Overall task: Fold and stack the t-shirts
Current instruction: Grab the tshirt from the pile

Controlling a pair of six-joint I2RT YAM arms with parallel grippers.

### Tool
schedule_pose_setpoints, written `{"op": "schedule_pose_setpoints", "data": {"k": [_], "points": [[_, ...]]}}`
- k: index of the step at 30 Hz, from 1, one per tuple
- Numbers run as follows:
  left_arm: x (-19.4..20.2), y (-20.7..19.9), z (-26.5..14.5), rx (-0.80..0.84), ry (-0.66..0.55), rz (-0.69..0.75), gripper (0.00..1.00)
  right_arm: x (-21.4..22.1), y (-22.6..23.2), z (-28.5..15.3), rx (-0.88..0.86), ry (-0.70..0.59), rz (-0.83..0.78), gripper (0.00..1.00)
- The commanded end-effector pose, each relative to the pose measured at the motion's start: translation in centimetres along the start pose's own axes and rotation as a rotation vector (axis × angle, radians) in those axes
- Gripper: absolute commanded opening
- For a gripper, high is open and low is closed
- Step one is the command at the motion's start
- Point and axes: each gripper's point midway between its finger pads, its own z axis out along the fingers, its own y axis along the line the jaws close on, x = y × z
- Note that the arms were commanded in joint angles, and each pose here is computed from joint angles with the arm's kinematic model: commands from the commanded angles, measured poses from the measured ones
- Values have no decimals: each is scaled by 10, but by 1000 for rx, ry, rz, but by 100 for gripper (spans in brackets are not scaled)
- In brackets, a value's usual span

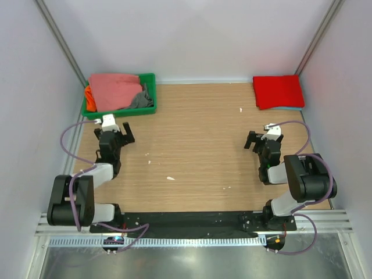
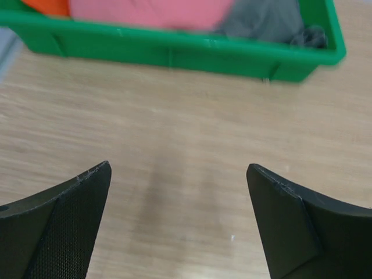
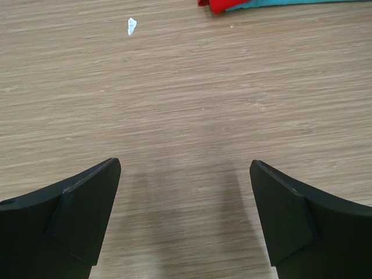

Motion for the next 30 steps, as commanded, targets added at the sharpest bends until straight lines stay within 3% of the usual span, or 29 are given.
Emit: {"op": "schedule_pose_setpoints", "data": {"k": [1,2,6,9,11,13,14,15,16,18,23,27,30], "points": [[-52,36,0,-285,-1,-148,100,-29,-5,5,27,-98,-9,100],[-46,41,-1,-319,59,-146,100,-29,-5,5,26,-98,-9,100],[-90,43,33,-378,70,-151,100,-28,-5,5,26,-98,-9,100],[-90,56,59,-383,130,-149,100,-33,-11,7,68,-109,14,100],[-113,60,75,-367,111,-208,100,-48,-10,8,68,-119,13,100],[-130,67,96,-366,124,-268,100,-42,-14,4,127,7,31,100],[-136,67,108,-300,136,-331,100,-70,-16,15,174,-1,87,100],[-137,59,130,-182,188,-370,100,-46,-20,10,228,132,134,100],[-142,60,141,-179,189,-355,100,-47,-17,11,222,160,144,100],[-138,47,158,-16,252,-353,100,-51,-3,13,176,195,162,100],[-127,64,188,-98,275,-353,100,-59,21,9,72,200,178,95],[-130,52,207,-45,312,-332,87,-67,29,4,29,195,169,92],[-125,1,203,105,352,-239,77,-65,32,4,15,216,167,91]]}}
